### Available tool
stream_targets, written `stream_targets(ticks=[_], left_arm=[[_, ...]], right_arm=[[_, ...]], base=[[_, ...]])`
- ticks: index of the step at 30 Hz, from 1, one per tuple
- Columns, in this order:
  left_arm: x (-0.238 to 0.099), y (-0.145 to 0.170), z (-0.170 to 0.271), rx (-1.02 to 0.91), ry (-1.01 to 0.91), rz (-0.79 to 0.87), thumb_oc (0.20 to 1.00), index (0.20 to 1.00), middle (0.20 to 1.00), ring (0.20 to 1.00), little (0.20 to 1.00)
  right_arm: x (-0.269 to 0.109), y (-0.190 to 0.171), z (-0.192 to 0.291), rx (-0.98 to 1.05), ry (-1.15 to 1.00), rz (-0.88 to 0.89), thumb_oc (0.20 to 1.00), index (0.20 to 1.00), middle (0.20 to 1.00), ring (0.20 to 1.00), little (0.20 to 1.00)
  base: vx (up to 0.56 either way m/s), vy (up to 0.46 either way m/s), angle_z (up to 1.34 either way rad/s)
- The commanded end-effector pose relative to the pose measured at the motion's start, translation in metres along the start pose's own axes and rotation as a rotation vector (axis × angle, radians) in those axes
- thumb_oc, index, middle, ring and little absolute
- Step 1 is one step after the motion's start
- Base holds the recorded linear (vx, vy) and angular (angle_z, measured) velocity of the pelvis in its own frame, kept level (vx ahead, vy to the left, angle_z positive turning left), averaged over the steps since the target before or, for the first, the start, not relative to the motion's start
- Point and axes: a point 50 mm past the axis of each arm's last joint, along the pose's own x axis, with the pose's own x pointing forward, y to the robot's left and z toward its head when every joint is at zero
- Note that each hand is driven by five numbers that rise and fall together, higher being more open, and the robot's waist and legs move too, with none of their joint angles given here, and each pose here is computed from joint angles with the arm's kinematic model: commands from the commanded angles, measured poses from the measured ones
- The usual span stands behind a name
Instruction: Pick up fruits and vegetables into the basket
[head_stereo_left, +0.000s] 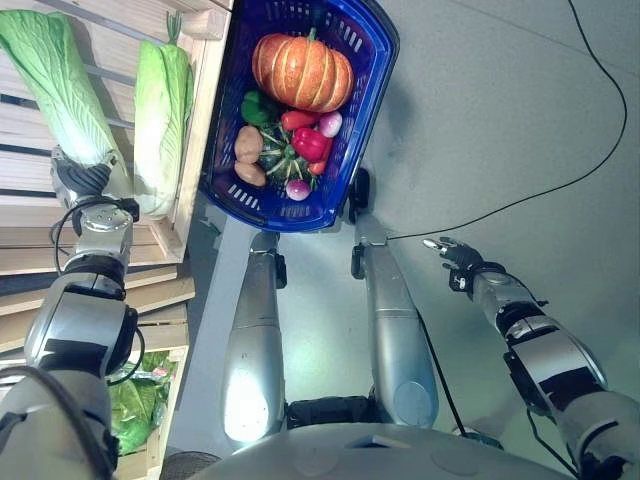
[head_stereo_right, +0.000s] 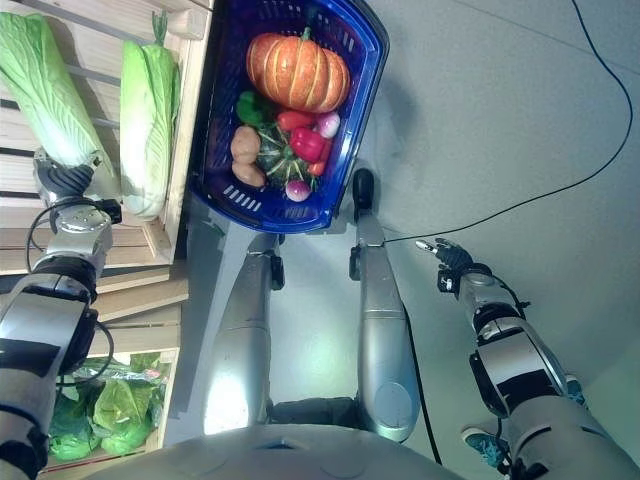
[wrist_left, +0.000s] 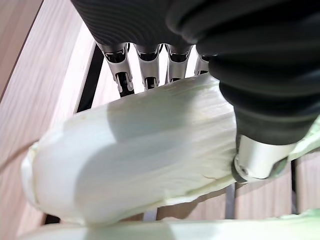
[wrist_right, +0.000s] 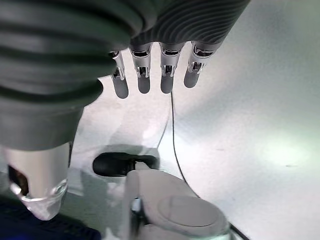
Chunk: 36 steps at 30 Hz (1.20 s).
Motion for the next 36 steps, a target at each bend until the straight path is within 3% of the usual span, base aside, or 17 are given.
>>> stream_targets(ticks=[1, 8, 23, 36], left_arm=[[-0.015, -0.019, -0.001, -0.234, -0.028, -0.026, 0.200, 0.200, 0.200, 0.200, 0.200], [-0.022, -0.017, 0.023, -0.375, -0.188, 0.014, 0.200, 0.200, 0.200, 0.200, 0.200], [-0.052, -0.040, 0.087, -0.323, -0.568, -0.133, 0.200, 0.200, 0.200, 0.200, 0.200], [-0.086, -0.058, 0.125, -0.216, -0.818, -0.425, 0.200, 0.200, 0.200, 0.200, 0.200]], right_arm=[[-0.007, -0.020, -0.025, 0.041, 0.038, -0.068, 1.000, 1.000, 1.000, 1.000, 1.000], [-0.009, -0.028, -0.016, 0.129, -0.051, -0.116, 1.000, 1.000, 1.000, 1.000, 1.000], [-0.020, -0.021, 0.064, 0.247, -0.463, -0.132, 1.000, 1.000, 1.000, 1.000, 1.000], [-0.058, 0.012, 0.127, 0.265, -0.844, -0.057, 1.000, 1.000, 1.000, 1.000, 1.000]], base=[[0.01, -0.052, 0.00], [0.00, -0.045, 0.01], [0.00, -0.012, 0.00], [0.00, 0.002, 0.00]])
